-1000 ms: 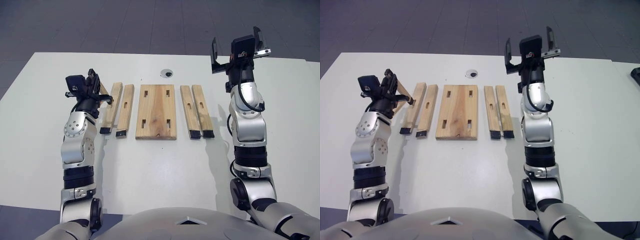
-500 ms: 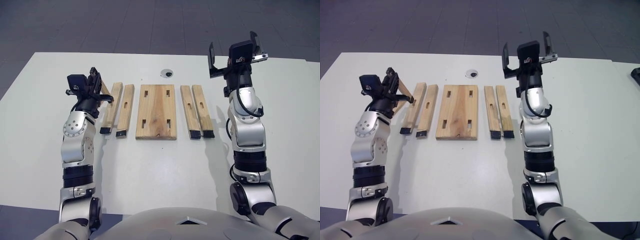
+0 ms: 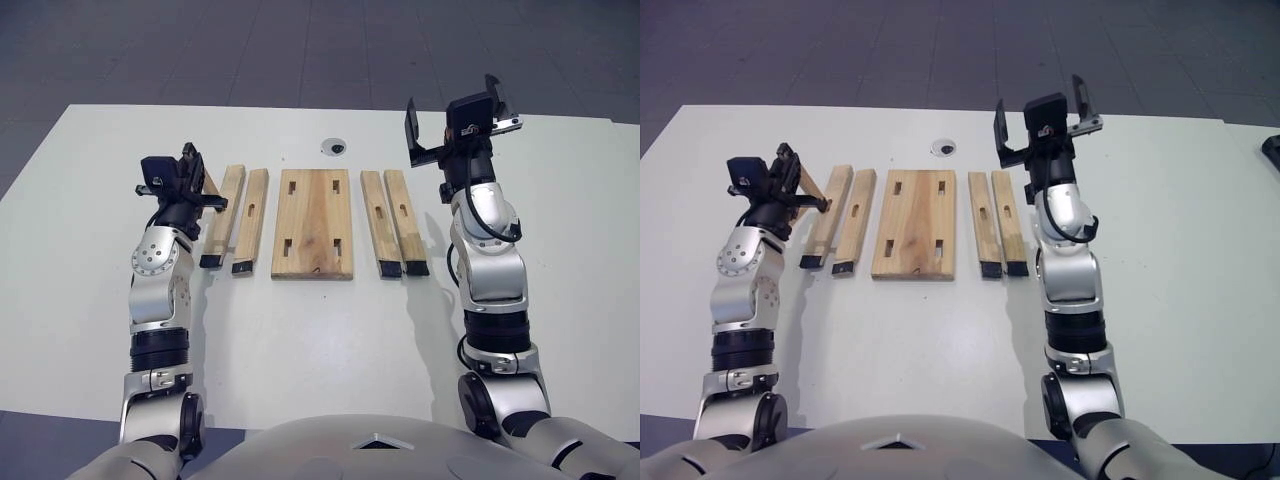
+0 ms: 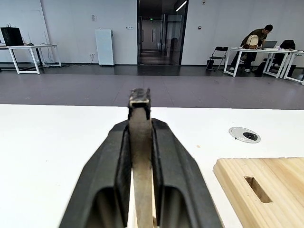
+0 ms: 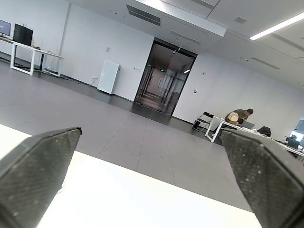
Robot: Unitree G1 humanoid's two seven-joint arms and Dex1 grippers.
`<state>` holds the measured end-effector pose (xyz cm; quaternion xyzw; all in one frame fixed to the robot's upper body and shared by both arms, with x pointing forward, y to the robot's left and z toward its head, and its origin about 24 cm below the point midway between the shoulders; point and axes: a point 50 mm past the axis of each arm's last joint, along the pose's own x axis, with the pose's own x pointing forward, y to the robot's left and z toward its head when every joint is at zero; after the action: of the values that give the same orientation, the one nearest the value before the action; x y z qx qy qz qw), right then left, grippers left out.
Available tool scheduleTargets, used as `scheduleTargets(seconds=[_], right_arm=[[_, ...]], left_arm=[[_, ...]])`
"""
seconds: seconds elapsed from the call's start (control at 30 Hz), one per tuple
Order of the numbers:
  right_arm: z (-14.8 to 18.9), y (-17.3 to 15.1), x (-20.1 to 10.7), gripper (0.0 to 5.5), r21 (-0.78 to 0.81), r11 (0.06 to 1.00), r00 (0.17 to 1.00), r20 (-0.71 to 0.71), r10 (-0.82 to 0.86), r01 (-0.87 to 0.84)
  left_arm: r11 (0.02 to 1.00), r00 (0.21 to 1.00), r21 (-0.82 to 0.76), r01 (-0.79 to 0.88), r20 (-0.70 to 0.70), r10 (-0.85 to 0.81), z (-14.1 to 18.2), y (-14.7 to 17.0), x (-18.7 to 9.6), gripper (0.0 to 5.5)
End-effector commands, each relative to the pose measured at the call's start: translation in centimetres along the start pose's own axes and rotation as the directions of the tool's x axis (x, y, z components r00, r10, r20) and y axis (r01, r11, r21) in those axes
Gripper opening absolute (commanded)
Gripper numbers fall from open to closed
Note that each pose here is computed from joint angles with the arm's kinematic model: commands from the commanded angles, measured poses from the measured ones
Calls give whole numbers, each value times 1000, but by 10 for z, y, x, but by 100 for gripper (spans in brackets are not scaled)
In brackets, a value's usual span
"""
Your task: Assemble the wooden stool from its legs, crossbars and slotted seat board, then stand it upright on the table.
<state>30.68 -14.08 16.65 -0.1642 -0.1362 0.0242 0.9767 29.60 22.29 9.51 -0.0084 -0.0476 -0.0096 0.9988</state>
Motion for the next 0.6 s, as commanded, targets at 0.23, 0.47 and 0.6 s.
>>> scheduleTargets(seconds=[0.23,0.47,0.6], right_arm=[[6,4,5,540,-4,999,999,13,50,-50],[8,3,8,540,-10,998,998,22,62,-62],[8,1,9,540,-15,999,999,20,50,-50]], left_arm=[[1000,1000,0,-27,16,27,-6,-3,-3,42],[997,995,64,-41,-84,46,-41,-2,-11,42],[997,994,67,-36,-100,43,-47,-2,-18,42]])
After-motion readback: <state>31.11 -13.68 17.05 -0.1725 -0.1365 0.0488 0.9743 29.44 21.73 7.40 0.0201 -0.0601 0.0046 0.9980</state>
